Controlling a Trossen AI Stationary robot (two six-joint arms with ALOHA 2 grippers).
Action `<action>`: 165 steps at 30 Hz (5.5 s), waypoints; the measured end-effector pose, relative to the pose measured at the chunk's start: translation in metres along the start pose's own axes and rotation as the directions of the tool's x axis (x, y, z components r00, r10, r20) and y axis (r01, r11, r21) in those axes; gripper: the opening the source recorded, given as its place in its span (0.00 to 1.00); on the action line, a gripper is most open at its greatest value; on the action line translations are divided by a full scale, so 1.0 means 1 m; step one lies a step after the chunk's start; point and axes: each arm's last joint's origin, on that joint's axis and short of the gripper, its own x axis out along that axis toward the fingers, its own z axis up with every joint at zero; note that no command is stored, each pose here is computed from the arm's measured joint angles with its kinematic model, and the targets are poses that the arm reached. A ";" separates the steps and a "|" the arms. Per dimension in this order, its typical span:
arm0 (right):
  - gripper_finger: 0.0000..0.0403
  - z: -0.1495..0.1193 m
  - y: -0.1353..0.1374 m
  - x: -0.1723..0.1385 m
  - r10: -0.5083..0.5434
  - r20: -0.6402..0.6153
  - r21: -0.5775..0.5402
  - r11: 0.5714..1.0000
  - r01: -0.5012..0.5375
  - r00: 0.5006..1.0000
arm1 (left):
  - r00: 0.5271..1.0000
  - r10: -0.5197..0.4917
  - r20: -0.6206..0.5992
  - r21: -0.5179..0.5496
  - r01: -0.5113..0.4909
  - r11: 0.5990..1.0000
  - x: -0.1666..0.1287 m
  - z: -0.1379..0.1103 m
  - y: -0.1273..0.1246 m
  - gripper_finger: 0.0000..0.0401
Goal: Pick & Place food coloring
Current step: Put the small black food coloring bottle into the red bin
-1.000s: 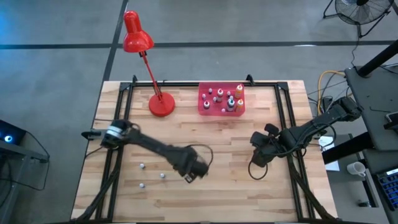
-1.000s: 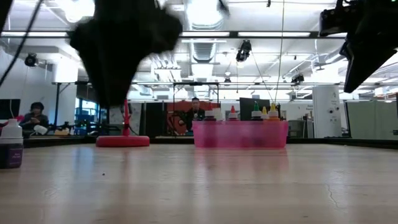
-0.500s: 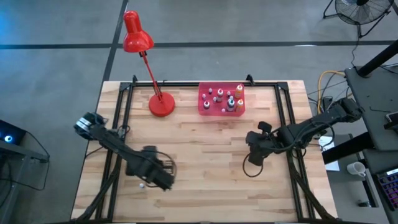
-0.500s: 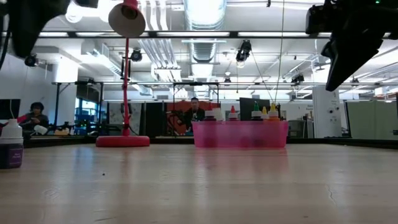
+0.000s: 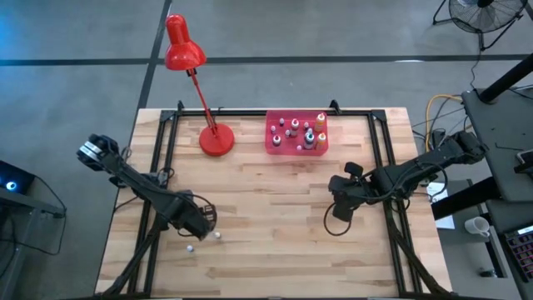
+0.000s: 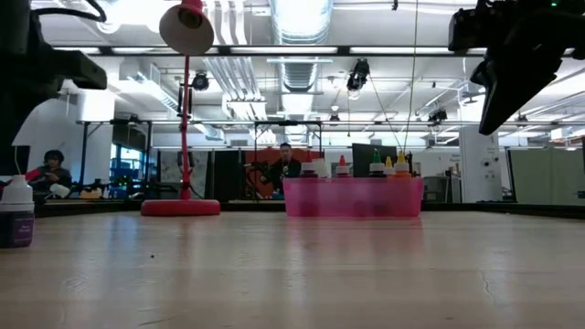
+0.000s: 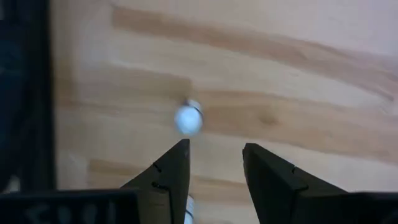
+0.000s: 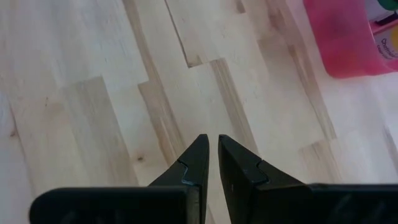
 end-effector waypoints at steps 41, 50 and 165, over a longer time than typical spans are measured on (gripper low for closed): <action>0.07 0.003 -0.005 0.002 -0.015 0.000 0.021 1.000 0.015 1.000 | 0.998 0.050 -0.041 0.084 -0.047 0.995 0.028 0.008 0.012 0.25; 0.07 0.003 -0.005 0.002 -0.016 0.000 0.020 1.000 0.016 1.000 | 0.998 0.055 -0.037 0.092 -0.051 0.994 0.031 0.009 0.013 0.14; 0.07 0.054 -0.101 0.014 -0.096 -0.015 0.614 0.785 0.085 0.995 | 0.924 -0.339 0.179 0.983 -0.157 0.091 0.010 0.296 -0.326 0.10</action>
